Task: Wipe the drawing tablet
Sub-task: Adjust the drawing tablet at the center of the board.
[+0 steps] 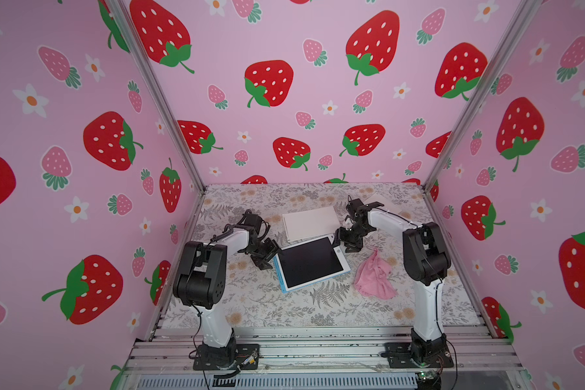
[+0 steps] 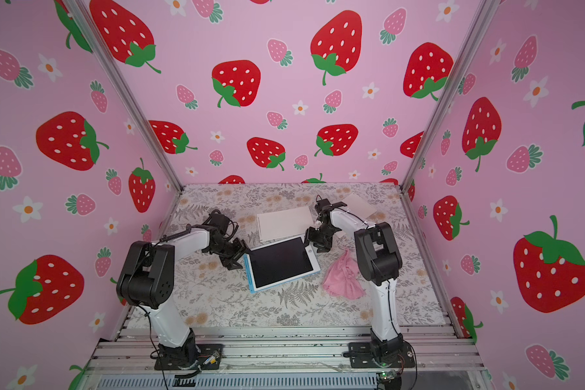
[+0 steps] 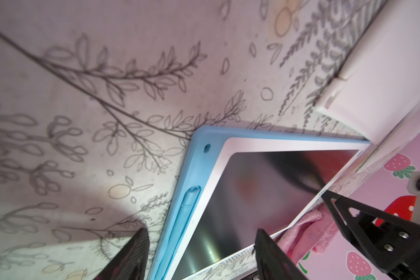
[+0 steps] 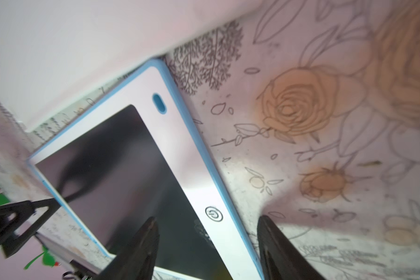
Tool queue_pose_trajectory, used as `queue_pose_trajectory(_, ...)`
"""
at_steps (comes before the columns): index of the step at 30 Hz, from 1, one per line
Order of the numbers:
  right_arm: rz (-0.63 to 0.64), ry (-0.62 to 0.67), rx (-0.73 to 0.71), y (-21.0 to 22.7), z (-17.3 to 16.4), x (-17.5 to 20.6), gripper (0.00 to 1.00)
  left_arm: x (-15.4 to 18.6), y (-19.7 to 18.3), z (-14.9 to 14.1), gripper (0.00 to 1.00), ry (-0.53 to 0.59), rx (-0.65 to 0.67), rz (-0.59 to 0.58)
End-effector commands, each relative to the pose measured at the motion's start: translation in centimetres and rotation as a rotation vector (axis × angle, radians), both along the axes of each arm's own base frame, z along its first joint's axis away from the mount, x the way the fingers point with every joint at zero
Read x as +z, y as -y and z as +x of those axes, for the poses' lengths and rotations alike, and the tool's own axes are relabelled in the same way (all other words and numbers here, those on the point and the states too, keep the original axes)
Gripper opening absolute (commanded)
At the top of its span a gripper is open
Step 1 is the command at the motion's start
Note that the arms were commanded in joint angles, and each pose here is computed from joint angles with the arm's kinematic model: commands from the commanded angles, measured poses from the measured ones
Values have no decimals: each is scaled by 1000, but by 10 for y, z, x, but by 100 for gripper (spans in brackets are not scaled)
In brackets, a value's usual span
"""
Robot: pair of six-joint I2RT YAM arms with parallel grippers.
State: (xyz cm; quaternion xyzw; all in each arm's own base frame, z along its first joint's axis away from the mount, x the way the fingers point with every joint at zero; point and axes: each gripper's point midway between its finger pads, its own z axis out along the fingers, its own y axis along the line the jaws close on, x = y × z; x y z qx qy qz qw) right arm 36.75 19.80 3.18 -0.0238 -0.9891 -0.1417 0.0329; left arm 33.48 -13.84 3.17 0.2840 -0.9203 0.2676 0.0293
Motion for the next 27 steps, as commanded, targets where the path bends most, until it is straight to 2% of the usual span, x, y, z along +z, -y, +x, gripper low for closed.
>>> queue_pose_trajectory(1,233,-72,71,-18,-2,4,68,-26,-7,-17,71,-98,14,43)
queue_pose_trajectory(4,355,-104,113,-30,-5,4,69,-28,-6,-19,71,-104,19,40)
queue_pose_trajectory(7,430,-138,112,-41,-6,6,64,-35,-2,-21,71,-116,26,25)
queue_pose_trajectory(17,468,-157,147,-61,-19,10,60,-46,2,-20,71,-113,57,-3)
queue_pose_trajectory(27,536,-80,150,-78,-13,57,57,-53,2,-18,71,-116,68,-4)
